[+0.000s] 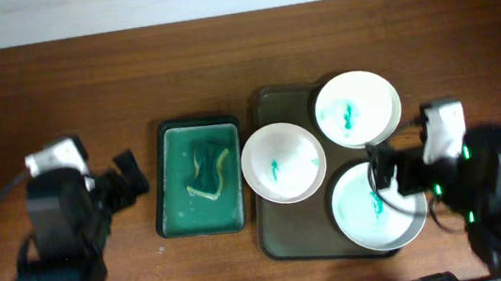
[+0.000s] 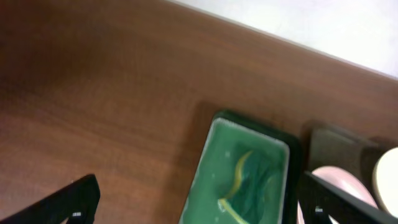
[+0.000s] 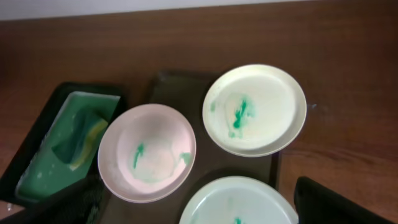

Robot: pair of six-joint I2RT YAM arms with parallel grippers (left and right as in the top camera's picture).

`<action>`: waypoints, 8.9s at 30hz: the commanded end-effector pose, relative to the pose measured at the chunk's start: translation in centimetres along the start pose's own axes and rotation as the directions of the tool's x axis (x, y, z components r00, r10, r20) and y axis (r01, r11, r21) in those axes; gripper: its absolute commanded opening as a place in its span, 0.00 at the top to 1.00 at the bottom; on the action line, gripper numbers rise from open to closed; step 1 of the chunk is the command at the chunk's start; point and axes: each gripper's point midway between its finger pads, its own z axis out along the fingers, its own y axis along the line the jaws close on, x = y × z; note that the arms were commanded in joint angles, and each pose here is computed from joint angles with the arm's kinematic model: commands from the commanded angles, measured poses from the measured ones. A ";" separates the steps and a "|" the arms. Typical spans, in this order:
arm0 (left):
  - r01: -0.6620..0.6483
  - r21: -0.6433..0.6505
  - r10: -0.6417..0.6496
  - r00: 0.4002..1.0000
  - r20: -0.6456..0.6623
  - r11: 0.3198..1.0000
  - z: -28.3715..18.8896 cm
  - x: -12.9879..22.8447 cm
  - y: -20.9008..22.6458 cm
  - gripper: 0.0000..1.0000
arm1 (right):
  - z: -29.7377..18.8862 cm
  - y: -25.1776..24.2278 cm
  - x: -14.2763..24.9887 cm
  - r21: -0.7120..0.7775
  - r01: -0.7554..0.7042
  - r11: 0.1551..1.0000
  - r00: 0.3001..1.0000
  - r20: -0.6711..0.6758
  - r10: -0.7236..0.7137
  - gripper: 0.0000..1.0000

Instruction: Clean dirty plates on tray and stack at the side

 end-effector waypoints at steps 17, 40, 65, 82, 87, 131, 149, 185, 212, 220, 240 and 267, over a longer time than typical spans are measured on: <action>-0.233 0.232 0.329 0.665 -0.670 0.944 19.1 18.3 -8.9 0.54 | 8.5 1.7 4.0 -0.123 -0.144 0.982 0.898 -0.432 0.078 0.38; -0.347 0.230 0.413 0.674 -0.612 0.909 19.2 17.1 -11.2 0.37 | 8.6 1.7 4.3 -0.119 -0.148 0.982 0.893 -0.444 0.081 0.37; -0.313 0.228 0.373 0.561 -0.739 0.922 16.2 17.2 -10.2 0.44 | 8.6 1.7 4.3 -0.119 -0.148 0.982 0.892 -0.444 0.081 0.36; -0.333 0.233 0.395 0.590 -0.704 0.914 16.9 18.8 -9.8 0.72 | 8.5 1.7 4.4 -0.117 -0.150 0.982 0.889 -0.450 0.082 0.37; -0.333 0.232 0.395 0.602 -0.694 0.914 16.7 17.7 -10.1 0.38 | 8.5 1.0 4.7 -0.044 -0.199 0.979 0.873 -0.462 0.157 0.37; -0.089 0.560 0.466 0.670 -0.578 0.823 14.1 18.8 -25.3 1.00 | 22.2 -2.5 13.3 0.227 -0.129 0.965 0.713 -0.656 0.249 0.96; 0.102 0.739 0.604 0.507 -0.614 0.666 14.0 31.0 -32.5 1.00 | 22.2 -2.5 13.3 0.227 -0.130 0.965 0.713 -0.655 0.250 0.96; -0.501 0.009 0.374 0.634 -0.676 0.865 22.8 22.1 -18.7 1.00 | 22.0 -2.6 13.5 0.231 -0.127 0.965 0.705 -0.663 0.252 0.96; 0.252 0.855 0.776 0.361 -0.518 0.453 10.9 32.0 -35.7 1.00 | 22.0 -2.6 13.5 0.230 -0.128 0.965 0.706 -0.662 0.251 0.95; -0.071 0.638 0.609 0.395 -0.688 0.767 18.8 30.1 -28.9 1.00 | 22.0 -2.6 13.5 0.230 -0.127 0.965 0.705 -0.663 0.251 0.96; -0.230 0.234 0.325 0.755 -0.570 0.945 14.5 7.8 -17.5 1.00 | 24.8 -2.6 13.8 0.151 -0.079 0.985 0.739 -0.655 0.160 0.96; -0.178 0.170 0.241 0.825 -0.512 0.969 13.1 8.6 -11.4 0.01 | 7.8 5.0 -0.1 0.679 0.505 0.532 0.828 -0.207 -0.522 0.96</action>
